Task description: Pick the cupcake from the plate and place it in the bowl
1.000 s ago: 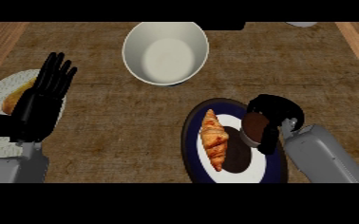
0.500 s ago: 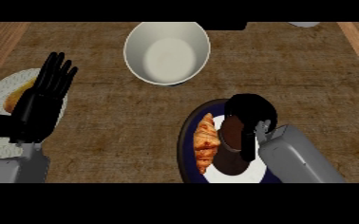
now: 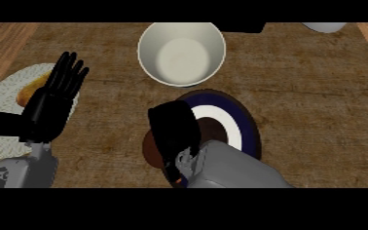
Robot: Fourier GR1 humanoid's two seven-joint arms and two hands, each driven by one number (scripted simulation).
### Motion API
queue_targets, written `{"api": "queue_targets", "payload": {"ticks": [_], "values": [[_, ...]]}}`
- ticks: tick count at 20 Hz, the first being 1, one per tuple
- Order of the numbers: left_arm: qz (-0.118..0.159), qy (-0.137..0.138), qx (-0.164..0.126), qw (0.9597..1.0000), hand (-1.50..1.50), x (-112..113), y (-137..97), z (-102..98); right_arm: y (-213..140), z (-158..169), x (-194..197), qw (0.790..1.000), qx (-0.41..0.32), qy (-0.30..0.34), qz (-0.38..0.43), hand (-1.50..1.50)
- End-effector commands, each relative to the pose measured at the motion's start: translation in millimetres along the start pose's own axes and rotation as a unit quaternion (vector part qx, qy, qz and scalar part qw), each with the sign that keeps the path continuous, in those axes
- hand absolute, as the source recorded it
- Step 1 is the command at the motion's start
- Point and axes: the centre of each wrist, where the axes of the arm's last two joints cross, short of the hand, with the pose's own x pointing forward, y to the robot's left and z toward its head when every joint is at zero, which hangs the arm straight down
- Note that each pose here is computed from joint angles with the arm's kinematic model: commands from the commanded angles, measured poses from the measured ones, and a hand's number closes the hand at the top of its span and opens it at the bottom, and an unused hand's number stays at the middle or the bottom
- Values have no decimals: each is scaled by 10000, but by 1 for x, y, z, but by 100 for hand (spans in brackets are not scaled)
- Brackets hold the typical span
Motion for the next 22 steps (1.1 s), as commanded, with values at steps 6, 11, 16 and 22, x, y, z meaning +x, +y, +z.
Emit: {"api": "queue_targets", "payload": {"ticks": [6, 11, 16, 22], "values": [[-41, 10, 167, 9999, 0, 2, 12, -4, -62, 28, 60, 9801, -1915, 516, -96, 150], [-57, -17, 186, 9998, 0, 9, 19, 5, -110, 24, 66, 9615, -2532, 1042, -232, 150], [-33, -91, 192, 9998, 0, -9, 15, 17, -126, 12, 59, 9514, -2741, 1252, -637, 150], [46, -80, 274, 9996, 0, -13, 11, 4, -143, -30, 17, 9371, -3042, 1461, -890, 150]]}}
